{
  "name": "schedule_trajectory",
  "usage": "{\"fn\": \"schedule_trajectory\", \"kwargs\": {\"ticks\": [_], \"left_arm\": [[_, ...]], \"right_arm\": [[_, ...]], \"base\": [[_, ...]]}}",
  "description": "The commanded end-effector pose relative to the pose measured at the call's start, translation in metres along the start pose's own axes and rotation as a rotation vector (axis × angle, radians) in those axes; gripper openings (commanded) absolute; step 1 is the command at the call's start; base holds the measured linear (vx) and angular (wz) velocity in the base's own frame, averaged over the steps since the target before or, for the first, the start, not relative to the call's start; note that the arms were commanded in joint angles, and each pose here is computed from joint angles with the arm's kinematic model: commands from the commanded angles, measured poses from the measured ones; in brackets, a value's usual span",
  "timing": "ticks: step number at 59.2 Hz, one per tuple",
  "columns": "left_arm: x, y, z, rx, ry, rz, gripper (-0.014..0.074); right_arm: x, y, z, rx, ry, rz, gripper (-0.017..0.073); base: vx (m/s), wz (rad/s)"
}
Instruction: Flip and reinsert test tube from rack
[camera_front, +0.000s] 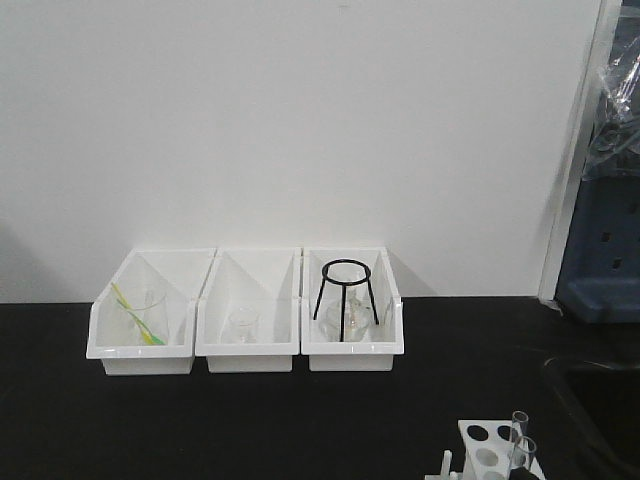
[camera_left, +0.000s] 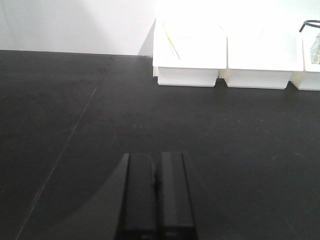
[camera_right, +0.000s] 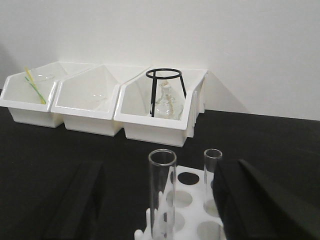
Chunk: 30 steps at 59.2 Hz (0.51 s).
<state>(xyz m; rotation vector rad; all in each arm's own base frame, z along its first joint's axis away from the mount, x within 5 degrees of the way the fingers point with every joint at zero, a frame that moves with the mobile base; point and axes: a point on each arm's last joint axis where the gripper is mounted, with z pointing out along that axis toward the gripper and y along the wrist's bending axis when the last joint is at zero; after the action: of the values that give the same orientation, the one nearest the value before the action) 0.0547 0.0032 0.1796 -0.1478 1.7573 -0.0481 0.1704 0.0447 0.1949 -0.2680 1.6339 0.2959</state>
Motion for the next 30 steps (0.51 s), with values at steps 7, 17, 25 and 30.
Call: {"fn": "schedule_trajectory", "kwargs": {"ticks": [7,17,25,30], "left_arm": [[-0.007,-0.002,-0.001,0.019,-0.092,-0.004,-0.0006],[-0.007,-0.002,-0.001,0.019,-0.092,-0.004,-0.0006],[-0.007,-0.002,-0.001,0.019,-0.092,-0.004,-0.0006],[-0.007,-0.002,-0.001,0.019,-0.092,-0.004,-0.0006]], "right_arm": [[-0.007,-0.003,0.024,-0.026,-0.145,-0.021,0.0505],[-0.001,-0.007,0.048,-0.040,-0.137,-0.008,0.0502],[0.005,-0.008,0.054,-0.043,-0.130,0.001,0.0474],[0.007,-0.008,0.055,-0.043,-0.123,0.003,0.0422]], "base": [[0.00,0.00],[0.00,0.00],[0.00,0.00],[0.00,0.00]]}}
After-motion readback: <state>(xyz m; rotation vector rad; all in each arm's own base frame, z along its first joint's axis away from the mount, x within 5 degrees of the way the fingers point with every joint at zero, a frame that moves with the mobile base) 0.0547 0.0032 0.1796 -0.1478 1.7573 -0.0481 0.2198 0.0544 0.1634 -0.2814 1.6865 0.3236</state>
